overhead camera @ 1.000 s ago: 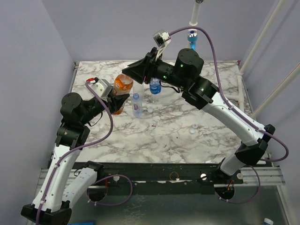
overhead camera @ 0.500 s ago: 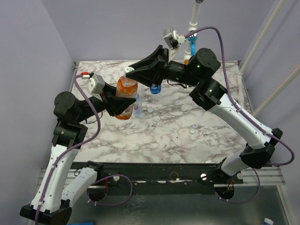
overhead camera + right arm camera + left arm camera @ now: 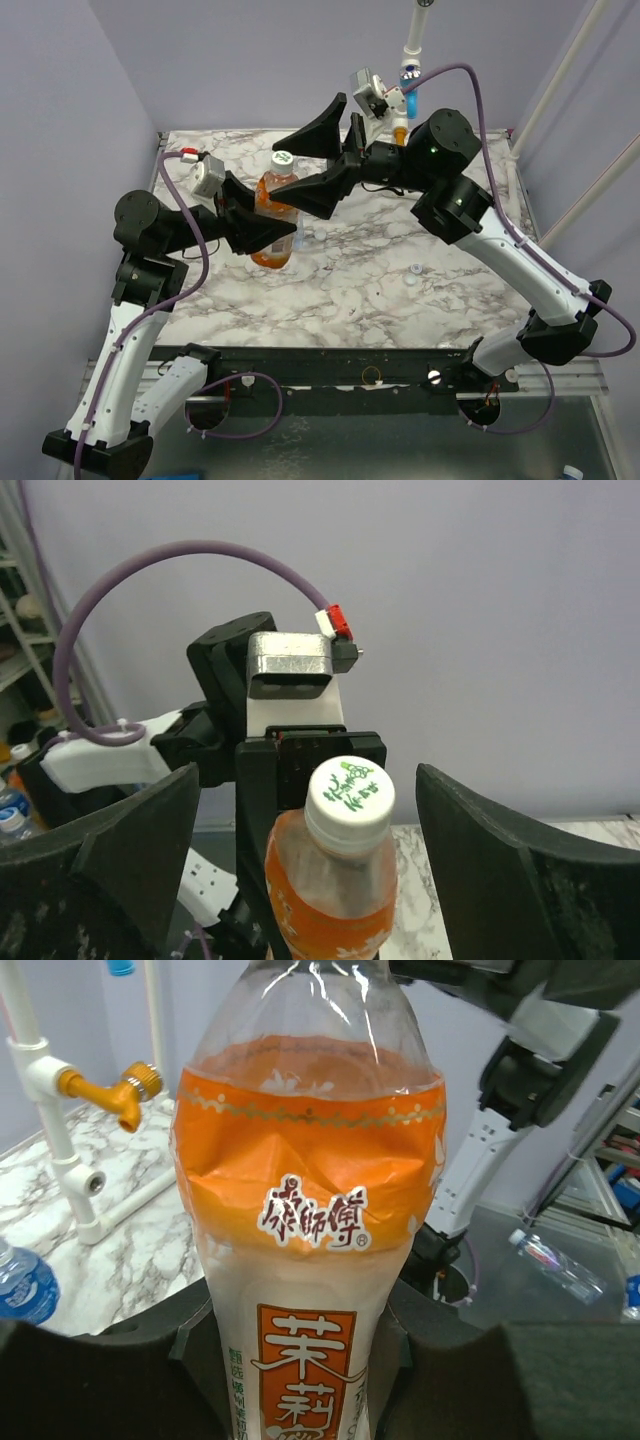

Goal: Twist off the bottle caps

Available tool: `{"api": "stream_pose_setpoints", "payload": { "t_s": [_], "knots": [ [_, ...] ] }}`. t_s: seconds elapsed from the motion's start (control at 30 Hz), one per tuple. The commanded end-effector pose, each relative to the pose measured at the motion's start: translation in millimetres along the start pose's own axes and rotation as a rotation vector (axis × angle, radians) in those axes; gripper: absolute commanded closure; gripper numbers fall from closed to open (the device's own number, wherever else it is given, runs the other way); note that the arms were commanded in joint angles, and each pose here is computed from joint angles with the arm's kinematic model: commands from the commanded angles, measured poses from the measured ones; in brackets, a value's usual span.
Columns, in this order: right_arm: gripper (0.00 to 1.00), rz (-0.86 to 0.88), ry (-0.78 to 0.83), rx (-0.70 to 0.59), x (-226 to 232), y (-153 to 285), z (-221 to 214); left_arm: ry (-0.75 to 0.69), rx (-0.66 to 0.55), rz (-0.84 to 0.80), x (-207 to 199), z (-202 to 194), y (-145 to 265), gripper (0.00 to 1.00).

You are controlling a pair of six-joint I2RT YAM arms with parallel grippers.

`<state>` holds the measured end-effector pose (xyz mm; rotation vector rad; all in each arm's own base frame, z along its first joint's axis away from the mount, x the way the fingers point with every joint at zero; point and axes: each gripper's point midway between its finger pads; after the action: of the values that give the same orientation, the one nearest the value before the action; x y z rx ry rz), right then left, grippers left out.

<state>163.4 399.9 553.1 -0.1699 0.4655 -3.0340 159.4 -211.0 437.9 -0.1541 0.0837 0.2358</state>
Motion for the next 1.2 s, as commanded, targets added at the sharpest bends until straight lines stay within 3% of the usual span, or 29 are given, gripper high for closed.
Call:
{"api": "stream_pose_setpoints", "payload": {
  "t_s": [0.0,0.1,0.3,0.6,0.87,1.17],
  "knots": [
    [0.07,-0.261,-0.038,-0.009,-37.1,6.5,4.5,-0.033,0.016,0.156,32.8,-10.8,2.0,0.67],
    [0.06,-0.338,-0.08,0.015,-54.8,2.9,-3.5,-0.083,0.023,0.25,52.0,-14.2,5.9,0.67],
    [0.21,-0.448,-0.123,0.053,-81.5,-3.6,-17.0,-0.155,0.047,0.342,71.0,-20.8,12.9,0.68],
    [0.35,-0.418,-0.14,0.067,-86.8,-18.7,-19.4,-0.216,0.073,0.388,79.7,-27.1,19.2,0.7],
    [0.4,-0.404,-0.156,0.078,-88.4,-23.6,-28.6,-0.209,0.071,0.415,85.2,-25.5,20.0,0.7],
    [0.79,-0.39,-0.153,0.08,-88.9,-26.7,-31.7,-0.179,0.068,0.417,87.1,-24.5,17.6,0.7]
  ]
}}
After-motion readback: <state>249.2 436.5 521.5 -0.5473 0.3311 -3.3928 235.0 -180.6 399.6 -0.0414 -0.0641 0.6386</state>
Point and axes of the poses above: each gripper's point midway between its finger pads, its own y axis back along the fingers, its own x axis along the line the jaws close on, z = x × y, and after that the axes turned 5 degrees about -y, right-handed
